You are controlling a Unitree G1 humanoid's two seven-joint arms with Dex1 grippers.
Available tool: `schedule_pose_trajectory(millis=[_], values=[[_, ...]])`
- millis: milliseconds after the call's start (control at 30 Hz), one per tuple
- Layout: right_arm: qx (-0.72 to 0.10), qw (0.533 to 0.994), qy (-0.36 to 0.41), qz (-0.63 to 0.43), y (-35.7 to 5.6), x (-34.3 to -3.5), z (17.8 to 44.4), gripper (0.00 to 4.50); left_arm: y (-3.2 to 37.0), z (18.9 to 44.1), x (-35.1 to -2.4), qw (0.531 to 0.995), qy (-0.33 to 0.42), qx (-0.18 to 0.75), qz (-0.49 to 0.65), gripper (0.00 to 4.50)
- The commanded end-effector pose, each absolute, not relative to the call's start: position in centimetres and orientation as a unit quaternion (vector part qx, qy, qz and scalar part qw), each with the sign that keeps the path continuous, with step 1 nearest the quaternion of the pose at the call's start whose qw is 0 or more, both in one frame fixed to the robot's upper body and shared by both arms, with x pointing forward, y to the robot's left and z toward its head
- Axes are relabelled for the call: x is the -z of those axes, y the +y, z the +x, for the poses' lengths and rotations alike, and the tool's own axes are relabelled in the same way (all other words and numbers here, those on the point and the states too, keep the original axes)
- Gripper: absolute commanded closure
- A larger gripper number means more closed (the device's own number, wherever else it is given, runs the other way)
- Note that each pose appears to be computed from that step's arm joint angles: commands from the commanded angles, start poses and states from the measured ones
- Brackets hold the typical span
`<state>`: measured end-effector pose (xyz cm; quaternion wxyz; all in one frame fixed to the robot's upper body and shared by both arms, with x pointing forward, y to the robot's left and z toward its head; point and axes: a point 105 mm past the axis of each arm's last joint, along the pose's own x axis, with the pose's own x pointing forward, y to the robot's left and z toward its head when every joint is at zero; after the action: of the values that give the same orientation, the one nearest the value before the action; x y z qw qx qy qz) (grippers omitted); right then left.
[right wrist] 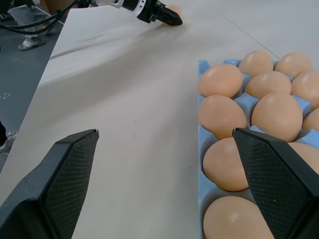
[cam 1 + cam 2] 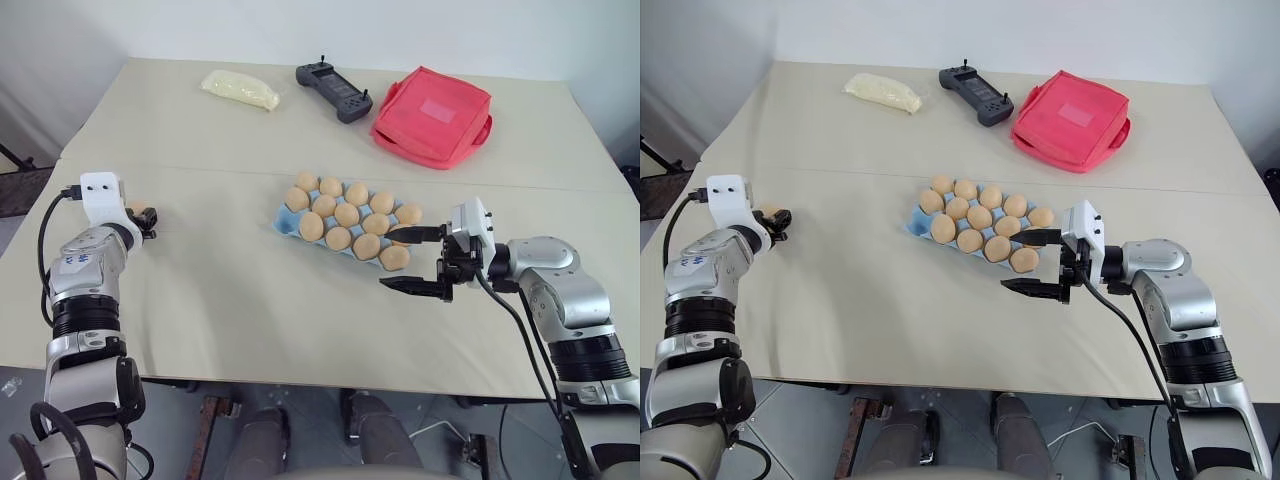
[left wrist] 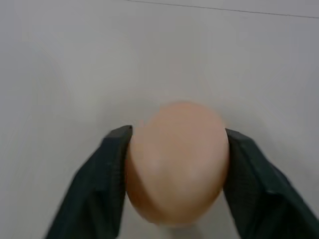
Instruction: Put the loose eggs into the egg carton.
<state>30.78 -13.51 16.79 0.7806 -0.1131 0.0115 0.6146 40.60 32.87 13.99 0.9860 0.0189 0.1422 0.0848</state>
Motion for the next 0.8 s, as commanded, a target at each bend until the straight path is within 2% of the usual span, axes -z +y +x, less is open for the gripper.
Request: schedule_pose_trajectory(millis=[33, 200, 400, 567, 800], values=[[-0.611, 0.782, -0.006, -0.125, -13.9, -17.7, 30.5, 0.00, 31.7, 40.8, -17.8, 0.995, 0.075, -0.045, 0.050, 2.68], [-0.608, 0.784, -0.011, -0.126, -14.2, -17.8, 30.5, 0.00, 25.8, 40.1, -20.4, 0.993, 0.009, 0.098, 0.071, 2.68], [-0.603, 0.787, -0.014, -0.125, -14.2, -17.8, 30.5, 0.00, 18.9, 38.3, -20.0, 0.963, 0.005, 0.261, 0.058, 2.68], [-0.598, 0.791, -0.018, -0.125, -14.2, -17.7, 30.5, 0.00, 15.6, 37.7, -18.8, 0.942, 0.022, 0.330, 0.056, 2.68], [-0.590, 0.798, -0.019, -0.124, -14.4, -17.5, 30.1, 0.00, 13.4, 38.3, -18.2, 0.929, 0.030, 0.365, 0.050, 2.68]])
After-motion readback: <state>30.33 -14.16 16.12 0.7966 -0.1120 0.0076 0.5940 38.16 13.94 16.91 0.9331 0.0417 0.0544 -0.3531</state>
